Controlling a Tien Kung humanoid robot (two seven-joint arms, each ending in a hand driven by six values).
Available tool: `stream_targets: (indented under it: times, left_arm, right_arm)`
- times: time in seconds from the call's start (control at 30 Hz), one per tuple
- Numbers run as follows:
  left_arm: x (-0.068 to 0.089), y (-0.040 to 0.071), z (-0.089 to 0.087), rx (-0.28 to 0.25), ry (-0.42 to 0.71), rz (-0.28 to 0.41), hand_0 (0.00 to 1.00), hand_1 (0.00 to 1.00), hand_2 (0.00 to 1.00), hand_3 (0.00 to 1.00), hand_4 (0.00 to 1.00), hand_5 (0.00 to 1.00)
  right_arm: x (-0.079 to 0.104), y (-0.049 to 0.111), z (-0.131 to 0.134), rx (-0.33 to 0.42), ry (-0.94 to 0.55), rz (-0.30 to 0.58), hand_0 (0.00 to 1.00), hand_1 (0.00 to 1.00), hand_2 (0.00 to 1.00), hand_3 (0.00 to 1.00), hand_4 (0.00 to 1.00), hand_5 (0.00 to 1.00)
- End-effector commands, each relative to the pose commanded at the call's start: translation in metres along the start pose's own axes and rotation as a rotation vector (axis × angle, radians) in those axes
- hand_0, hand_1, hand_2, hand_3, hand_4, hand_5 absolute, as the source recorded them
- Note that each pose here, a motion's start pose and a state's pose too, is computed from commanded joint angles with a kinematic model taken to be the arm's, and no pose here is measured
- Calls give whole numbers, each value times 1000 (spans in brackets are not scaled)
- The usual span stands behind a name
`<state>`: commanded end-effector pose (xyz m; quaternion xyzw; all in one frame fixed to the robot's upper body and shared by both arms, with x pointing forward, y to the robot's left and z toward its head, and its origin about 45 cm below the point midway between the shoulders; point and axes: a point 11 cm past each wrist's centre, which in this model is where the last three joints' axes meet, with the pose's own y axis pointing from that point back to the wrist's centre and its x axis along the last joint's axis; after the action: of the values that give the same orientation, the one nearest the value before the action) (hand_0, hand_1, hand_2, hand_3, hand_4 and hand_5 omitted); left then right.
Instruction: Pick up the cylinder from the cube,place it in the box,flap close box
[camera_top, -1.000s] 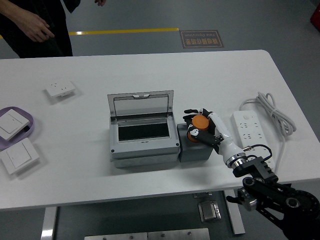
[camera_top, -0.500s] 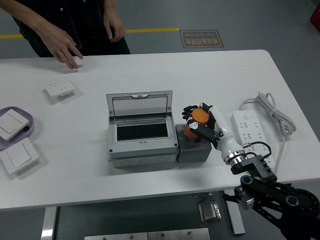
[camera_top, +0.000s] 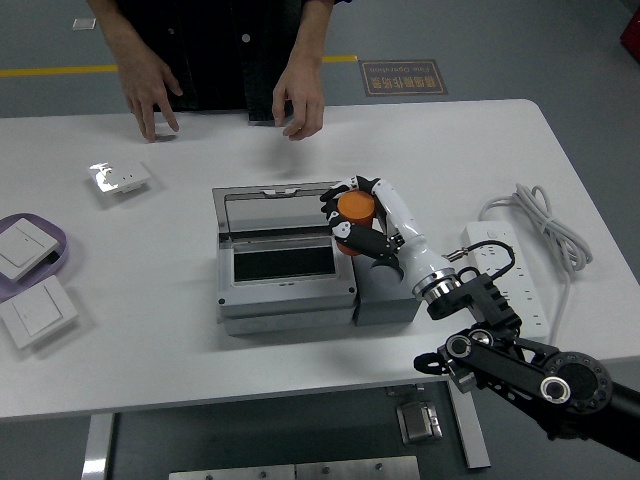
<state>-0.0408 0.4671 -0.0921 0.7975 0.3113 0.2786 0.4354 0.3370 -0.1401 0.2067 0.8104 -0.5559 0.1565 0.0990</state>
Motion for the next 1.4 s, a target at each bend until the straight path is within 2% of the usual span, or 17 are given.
stream_targets:
  times: [0.03, 0.07, 0.23, 0.27, 0.4, 0.43, 0.47, 0.63, 0.67, 0.73, 0.83, 0.87, 1.03, 1.07, 1.23, 1.27, 1.4]
  left_arm:
    - [0, 0, -1, 3, 0, 0, 624, 631, 564, 628, 710, 342]
    - [1, 0, -2, 7, 0, 0, 624, 631, 563, 628, 709, 342]
    - [4, 0, -5, 15, 2, 2, 624, 631, 563, 628, 709, 342]
    - [4, 0, -5, 15, 2, 2, 623, 631, 563, 628, 709, 342]
    - [2, 0, -3, 16, -1, -3, 623, 631, 563, 628, 709, 342]
    - [2, 0, -3, 17, -1, -4, 623, 631, 563, 628, 709, 342]
    - [1, 0, -3, 17, -2, -5, 623, 632, 563, 628, 709, 342]
    - [2, 0, -2, 17, -1, -4, 623, 632, 563, 628, 709, 342]
    - [2, 0, -2, 16, -1, -3, 623, 632, 563, 628, 709, 342]
    - [3, 0, -2, 15, 0, -1, 623, 632, 563, 628, 709, 342]
    - [3, 0, -1, 13, 0, -1, 623, 632, 563, 628, 709, 342]
    - [2, 0, -1, 13, 0, -1, 623, 631, 562, 629, 709, 342]
    - [3, 1, 1, 10, -1, -2, 623, 631, 562, 629, 709, 342]
    - [3, 1, 2, 9, -1, -1, 623, 631, 563, 629, 709, 342]
    - [4, 1, 2, 7, -2, 0, 623, 631, 563, 629, 709, 342]
    - [4, 1, 2, 7, -3, 0, 623, 631, 563, 629, 709, 343]
    - [4, 1, 2, 5, -3, 2, 623, 631, 563, 629, 709, 343]
  right_arm:
    - [-6, -3, -5, 0, 33, -24, 456, 358, 396, 296, 2, 2]
    - [-13, -7, -10, 2, 67, -59, 396, 314, 375, 280, 2, 2]
    - [-45, -18, -28, -6, 260, -208, 396, 314, 375, 280, 2, 2]
    - [-50, -19, -29, -13, 309, -231, 333, 320, 370, 281, 2, 2]
    - [-66, -24, -35, -36, 507, -297, 333, 320, 370, 281, 2, 2]
    - [-68, -26, -36, -42, 552, -305, 333, 320, 370, 281, 2, 2]
    - [-71, -27, -36, -52, 606, -314, 358, 370, 389, 313, 2, 2]
    - [-71, -33, -27, -108, 814, -301, 358, 370, 389, 313, 2, 2]
    - [-69, -34, -25, -121, 848, -290, 366, 385, 399, 350, 2, 2]
    - [-66, -36, -21, -137, 908, -270, 366, 385, 399, 350, 2, 2]
    - [-66, -37, -19, -135, 967, -264, 366, 385, 399, 350, 2, 2]
    - [-67, -37, -18, -133, 975, -264, 385, 419, 401, 379, 2, 2]
    - [-70, -37, -20, -111, 975, -266, 385, 419, 401, 379, 2, 2]
    - [-71, -36, -21, -107, 971, -267, 633, 613, 568, 585, 456, 2]
    - [-73, -36, -22, -95, 964, -274, 633, 613, 568, 585, 456, 2]
    - [-74, -36, -22, -93, 964, -274, 704, 667, 661, 655, 472, 257]
    - [-74, -36, -21, -92, 968, -270, 704, 667, 661, 655, 472, 257]
